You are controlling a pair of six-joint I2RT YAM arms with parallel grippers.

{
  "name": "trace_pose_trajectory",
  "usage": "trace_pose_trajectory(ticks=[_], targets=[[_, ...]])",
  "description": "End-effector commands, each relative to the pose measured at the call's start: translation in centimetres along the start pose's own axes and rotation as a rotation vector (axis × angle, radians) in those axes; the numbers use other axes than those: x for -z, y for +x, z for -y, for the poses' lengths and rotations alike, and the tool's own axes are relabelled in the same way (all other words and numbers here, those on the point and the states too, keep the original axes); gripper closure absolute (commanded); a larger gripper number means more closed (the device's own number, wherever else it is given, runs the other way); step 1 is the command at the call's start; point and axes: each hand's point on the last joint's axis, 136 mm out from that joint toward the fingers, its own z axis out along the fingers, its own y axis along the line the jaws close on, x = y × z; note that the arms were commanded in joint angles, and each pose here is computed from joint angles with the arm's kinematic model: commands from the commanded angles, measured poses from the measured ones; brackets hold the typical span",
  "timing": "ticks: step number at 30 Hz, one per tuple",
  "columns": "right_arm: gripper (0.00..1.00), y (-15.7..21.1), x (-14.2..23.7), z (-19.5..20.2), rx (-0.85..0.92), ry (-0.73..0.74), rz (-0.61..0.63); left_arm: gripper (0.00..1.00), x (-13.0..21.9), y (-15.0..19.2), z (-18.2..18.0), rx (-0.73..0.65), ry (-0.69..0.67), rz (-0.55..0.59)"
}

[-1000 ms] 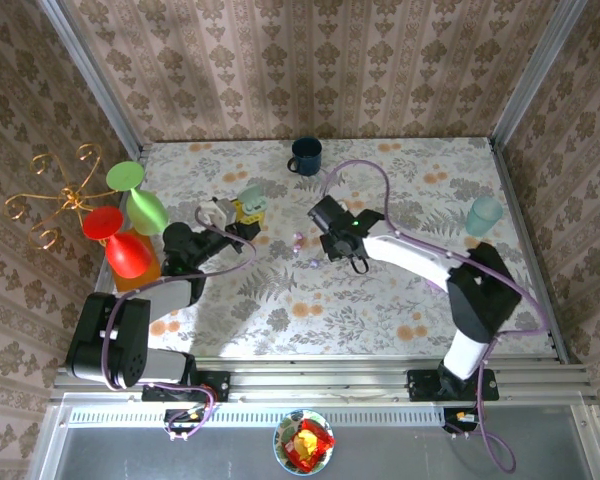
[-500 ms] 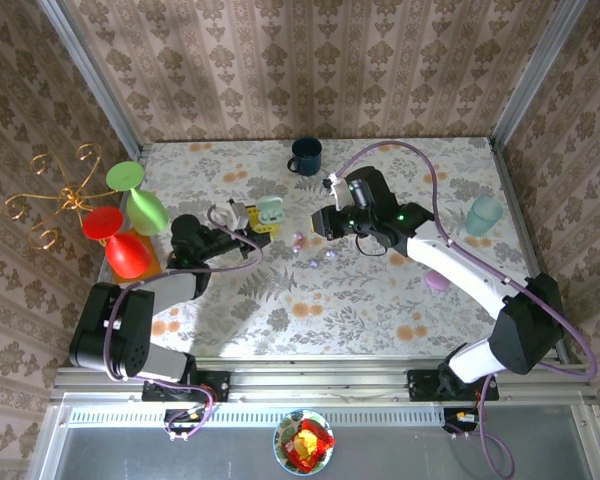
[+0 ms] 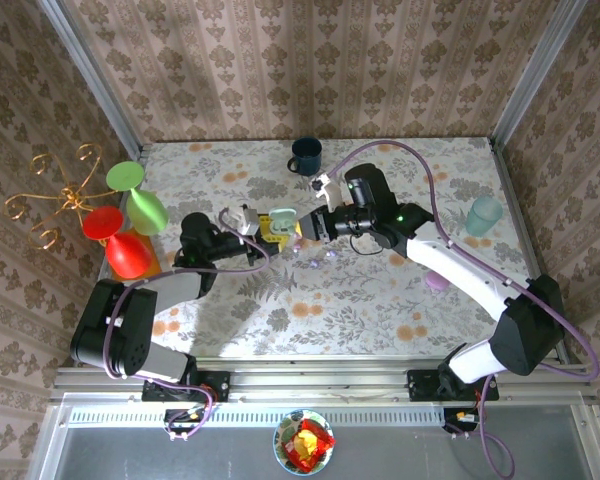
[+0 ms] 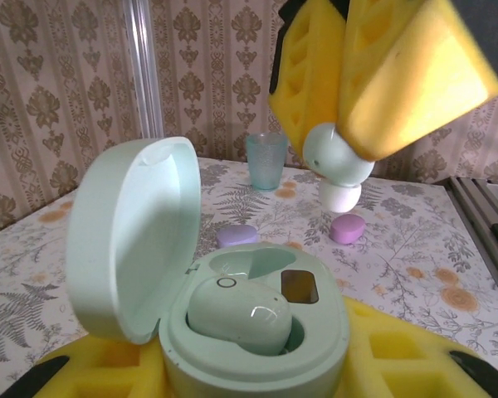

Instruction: Insert the wireless bluetooth earbuds into the charging case

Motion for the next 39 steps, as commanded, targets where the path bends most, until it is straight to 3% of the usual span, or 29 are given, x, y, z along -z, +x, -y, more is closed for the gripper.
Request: trace_pose_trajectory(ticks=[1,26,35,39], targets=[[0.8,-1.3,0.2,-1.3,0.052,-0.034,0.019,0.77,-0.4,-1.4,0.8,-0.05,0.059,0.018],[0.81,1.2,-2.5,1.8,-0.007,0.039,-0.083,0.77,-0.4,-2.5,1.5,-0.068,0.088,0.056],[0.5,-0.8,-0.8,1.7,0.001,0.087,0.01,0.77,-0.3,-2.4,1.4,-0.063,0.082,0.054],[0.42,-1.9,0.3,1.2,0.014,0.078,0.088,0.77,-0.3,-2.2,1.0,-0.057,0.063,0.046]])
